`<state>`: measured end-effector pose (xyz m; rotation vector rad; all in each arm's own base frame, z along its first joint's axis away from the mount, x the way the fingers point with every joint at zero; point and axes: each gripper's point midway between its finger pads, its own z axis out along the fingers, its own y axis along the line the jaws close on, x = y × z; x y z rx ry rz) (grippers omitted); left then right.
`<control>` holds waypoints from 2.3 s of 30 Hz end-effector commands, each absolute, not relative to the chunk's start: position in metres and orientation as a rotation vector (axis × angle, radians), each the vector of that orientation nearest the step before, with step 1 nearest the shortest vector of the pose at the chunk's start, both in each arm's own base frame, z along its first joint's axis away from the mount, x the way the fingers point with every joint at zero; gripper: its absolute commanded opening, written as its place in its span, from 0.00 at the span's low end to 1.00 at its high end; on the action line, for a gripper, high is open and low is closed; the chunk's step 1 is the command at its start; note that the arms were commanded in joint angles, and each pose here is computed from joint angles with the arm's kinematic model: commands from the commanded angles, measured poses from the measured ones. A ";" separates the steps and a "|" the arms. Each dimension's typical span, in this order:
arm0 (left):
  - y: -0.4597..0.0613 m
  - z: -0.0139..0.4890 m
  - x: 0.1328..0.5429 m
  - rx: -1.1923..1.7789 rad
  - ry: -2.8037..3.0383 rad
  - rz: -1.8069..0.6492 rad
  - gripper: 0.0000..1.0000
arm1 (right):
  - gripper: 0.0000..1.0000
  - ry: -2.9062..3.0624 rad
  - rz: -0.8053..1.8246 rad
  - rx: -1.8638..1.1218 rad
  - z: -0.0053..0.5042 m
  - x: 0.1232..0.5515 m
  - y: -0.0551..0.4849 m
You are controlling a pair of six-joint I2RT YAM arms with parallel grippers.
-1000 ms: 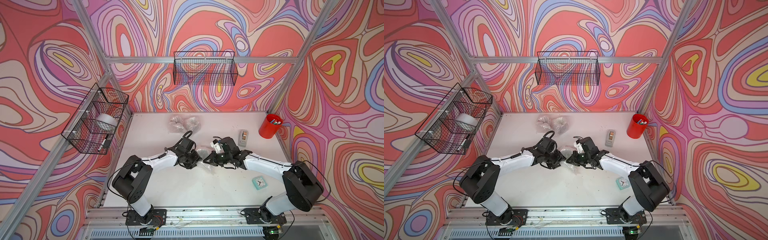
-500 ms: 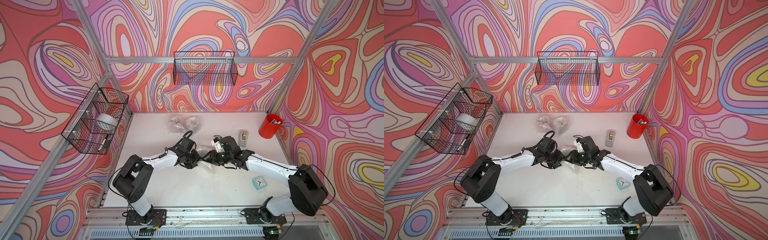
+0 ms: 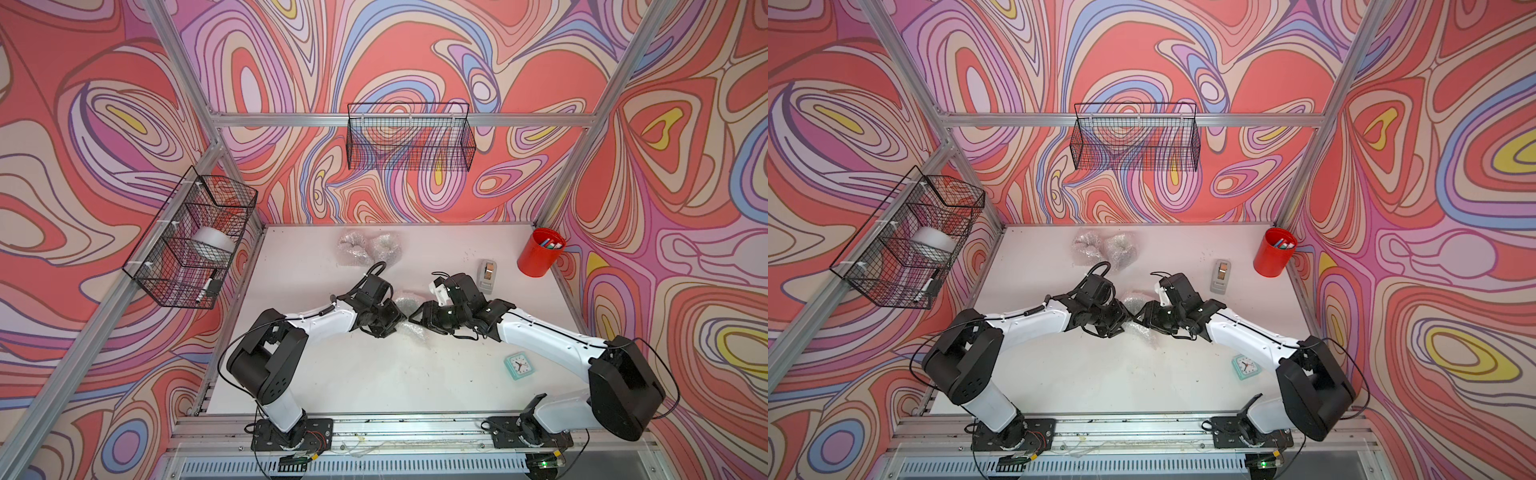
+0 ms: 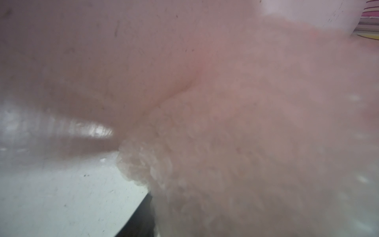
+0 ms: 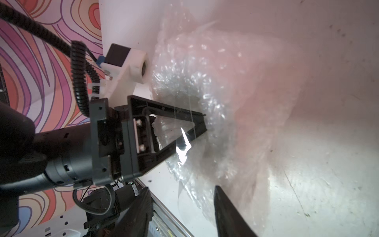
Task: Wrap mugs in bubble wrap
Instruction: Stick the tape on the bubble wrap.
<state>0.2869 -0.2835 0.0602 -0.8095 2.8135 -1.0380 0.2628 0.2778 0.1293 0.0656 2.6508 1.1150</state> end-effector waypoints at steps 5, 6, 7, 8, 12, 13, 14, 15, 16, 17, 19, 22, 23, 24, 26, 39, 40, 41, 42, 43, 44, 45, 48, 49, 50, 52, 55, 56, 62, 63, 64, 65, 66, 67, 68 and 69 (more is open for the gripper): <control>-0.266 0.022 0.266 -0.898 2.933 -0.846 0.49 | 0.32 2.527 0.957 0.060 0.165 0.278 0.257; -0.266 0.022 0.266 -0.897 2.934 -0.844 0.49 | 0.25 2.504 0.973 0.032 0.171 0.280 0.259; -0.267 0.023 0.267 -0.893 2.931 -0.846 0.49 | 0.19 2.490 1.009 -0.002 0.175 0.280 0.266; -0.267 0.024 0.268 -0.890 2.930 -0.847 0.49 | 0.13 2.483 1.065 -0.041 0.179 0.279 0.274; -0.266 0.023 0.267 -0.890 2.935 -0.841 0.49 | 0.00 2.505 1.171 -0.068 0.169 0.280 0.292; -0.266 0.022 0.267 -0.891 2.935 -0.843 0.49 | 0.00 2.516 1.148 -0.053 0.164 0.282 0.291; -0.266 0.023 0.267 -0.890 2.933 -0.845 0.49 | 0.00 2.535 1.119 -0.038 0.155 0.284 0.289; -0.266 0.023 0.266 -0.890 2.934 -0.843 0.49 | 0.00 2.561 1.093 -0.023 0.146 0.284 0.287; -0.266 0.022 0.266 -0.891 2.934 -0.842 0.49 | 0.00 2.583 1.078 -0.016 0.138 0.283 0.286; -0.266 0.022 0.267 -0.891 2.931 -0.841 0.49 | 0.00 2.607 1.078 -0.017 0.129 0.281 0.286; -0.266 0.023 0.267 -0.890 2.933 -0.843 0.49 | 0.00 2.652 1.055 0.003 0.112 0.278 0.284; -0.267 0.022 0.267 -0.887 2.935 -0.843 0.49 | 0.00 2.708 0.973 0.043 0.098 0.274 0.273; -0.267 0.022 0.267 -0.889 2.936 -0.843 0.49 | 0.00 2.697 0.972 0.031 0.102 0.275 0.273; -0.267 0.022 0.267 -0.888 2.936 -0.843 0.49 | 0.00 2.671 0.974 0.013 0.110 0.278 0.274; -0.266 0.021 0.267 -0.887 2.938 -0.839 0.49 | 0.00 2.580 0.964 -0.025 0.135 0.289 0.275; -0.267 0.020 0.266 -0.883 2.946 -0.842 0.49 | 0.00 2.496 0.858 -0.017 0.140 0.366 0.282; -0.267 0.019 0.266 -0.881 2.947 -0.840 0.49 | 0.00 2.515 0.855 -0.021 0.132 0.368 0.284; -0.267 0.019 0.266 -0.883 2.947 -0.843 0.49 | 0.00 2.541 0.849 -0.019 0.122 0.369 0.286; -0.267 0.019 0.266 -0.884 2.947 -0.842 0.49 | 0.00 2.564 0.837 -0.014 0.114 0.369 0.286; -0.267 0.019 0.266 -0.883 2.947 -0.842 0.49 | 0.00 2.587 0.822 -0.002 0.105 0.369 0.285; -0.267 0.019 0.266 -0.884 2.947 -0.841 0.49 | 0.00 2.619 0.788 0.019 0.091 0.370 0.282; -0.267 0.019 0.266 -0.883 2.947 -0.842 0.49 | 0.00 2.638 0.758 0.035 0.084 0.370 0.280; -0.267 0.019 0.266 -0.884 2.946 -0.842 0.49 | 0.00 2.690 0.659 0.073 0.069 0.373 0.271; -0.267 0.019 0.265 -0.882 2.946 -0.842 0.49 | 0.00 2.696 0.635 0.078 0.069 0.374 0.269; -0.267 0.019 0.265 -0.885 2.946 -0.842 0.49 | 0.00 2.694 0.613 0.076 0.071 0.376 0.267; -0.266 0.019 0.264 -0.886 2.948 -0.840 0.49 | 0.00 2.659 0.572 0.063 0.085 0.384 0.264; -0.266 0.019 0.265 -0.885 2.946 -0.842 0.49 | 0.00 2.536 0.533 0.030 0.126 0.393 0.257; -0.267 0.020 0.265 -0.884 2.946 -0.843 0.49 | 0.00 2.486 0.554 0.007 0.144 0.392 0.256; -0.268 0.021 0.265 -0.878 2.950 -0.846 0.49 | 0.00 2.452 0.944 -0.195 0.178 0.346 0.290; -0.268 0.020 0.265 -0.876 2.951 -0.844 0.49 | 0.00 2.474 0.968 -0.195 0.175 0.340 0.292; -0.268 0.021 0.265 -0.873 2.951 -0.846 0.49 | 0.00 2.499 0.971 -0.189 0.169 0.333 0.291; -0.267 0.021 0.266 -0.876 2.951 -0.844 0.49 | 0.00 2.517 0.971 -0.182 0.164 0.329 0.290; -0.268 0.021 0.265 -0.877 2.950 -0.844 0.49 | 0.00 2.536 0.965 -0.170 0.159 0.326 0.288; -0.267 0.021 0.265 -0.876 2.949 -0.841 0.49 | 0.00 2.556 0.956 -0.158 0.153 0.323 0.286; -0.267 0.020 0.265 -0.880 2.949 -0.840 0.49 | 0.00 2.575 0.949 -0.152 0.148 0.321 0.285; -0.267 0.021 0.265 -0.878 2.949 -0.842 0.49 | 0.00 2.598 0.943 -0.155 0.142 0.319 0.284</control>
